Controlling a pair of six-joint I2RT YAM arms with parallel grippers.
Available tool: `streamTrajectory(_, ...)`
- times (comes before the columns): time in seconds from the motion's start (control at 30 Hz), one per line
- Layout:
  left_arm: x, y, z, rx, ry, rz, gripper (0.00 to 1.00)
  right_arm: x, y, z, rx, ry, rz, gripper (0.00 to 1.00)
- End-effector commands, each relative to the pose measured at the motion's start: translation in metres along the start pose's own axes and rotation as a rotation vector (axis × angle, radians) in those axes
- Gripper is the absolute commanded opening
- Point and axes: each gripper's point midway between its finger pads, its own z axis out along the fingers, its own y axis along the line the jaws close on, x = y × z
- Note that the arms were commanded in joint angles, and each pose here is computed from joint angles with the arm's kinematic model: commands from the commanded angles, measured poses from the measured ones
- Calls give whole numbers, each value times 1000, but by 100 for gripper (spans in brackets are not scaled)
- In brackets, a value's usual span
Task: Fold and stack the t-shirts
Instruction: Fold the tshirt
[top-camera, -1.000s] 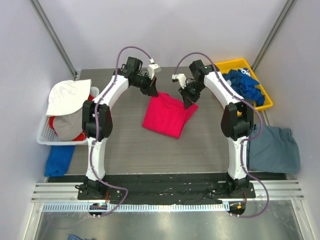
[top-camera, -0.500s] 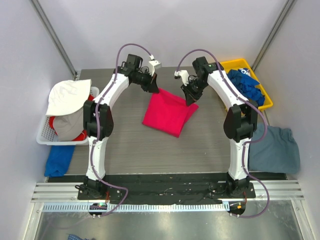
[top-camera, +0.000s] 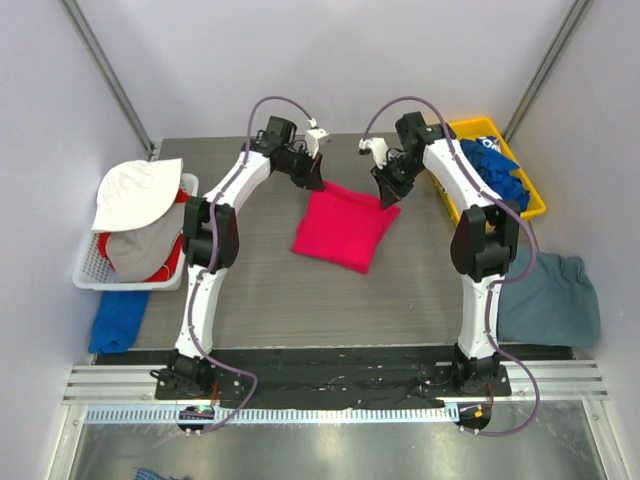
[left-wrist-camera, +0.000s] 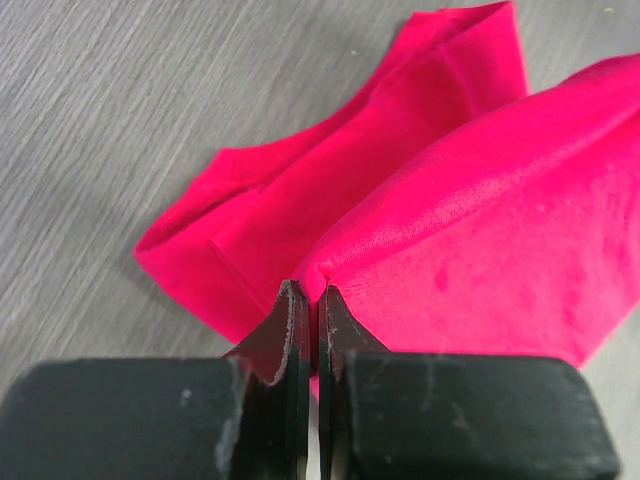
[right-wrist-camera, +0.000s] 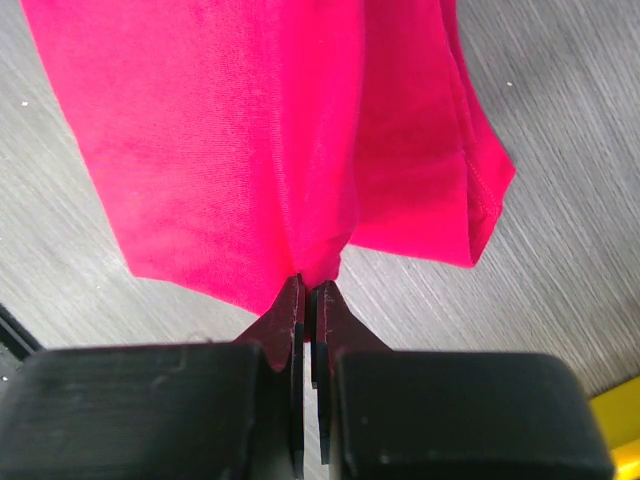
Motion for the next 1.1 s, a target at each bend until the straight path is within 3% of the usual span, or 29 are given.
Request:
streamTrajectory(0.0, -13, 17, 8, -62, -30, 40, 0, 9, -13, 15, 12, 33, -9, 1)
streamTrajectory(0.67, 3, 47, 50, -174, 3, 66, 1, 38, -54, 71, 80, 133, -3, 1)
streamTrajectory(0.77, 6, 49, 50, -195, 15, 68, 9, 38, -61, 67, 118, 134, -2, 1)
streamTrajectory(0.83, 10, 53, 49, -216, 25, 64, 26, 37, -64, 64, 141, 130, 1, 7)
streamTrajectory(0.9, 8, 55, 44, -240, 25, 71, 48, 34, -68, 58, 173, 124, -3, 23)
streamTrajectory(1.07, 6, 61, 34, -307, 26, 78, 80, 28, -73, 45, 234, 103, 2, 37)
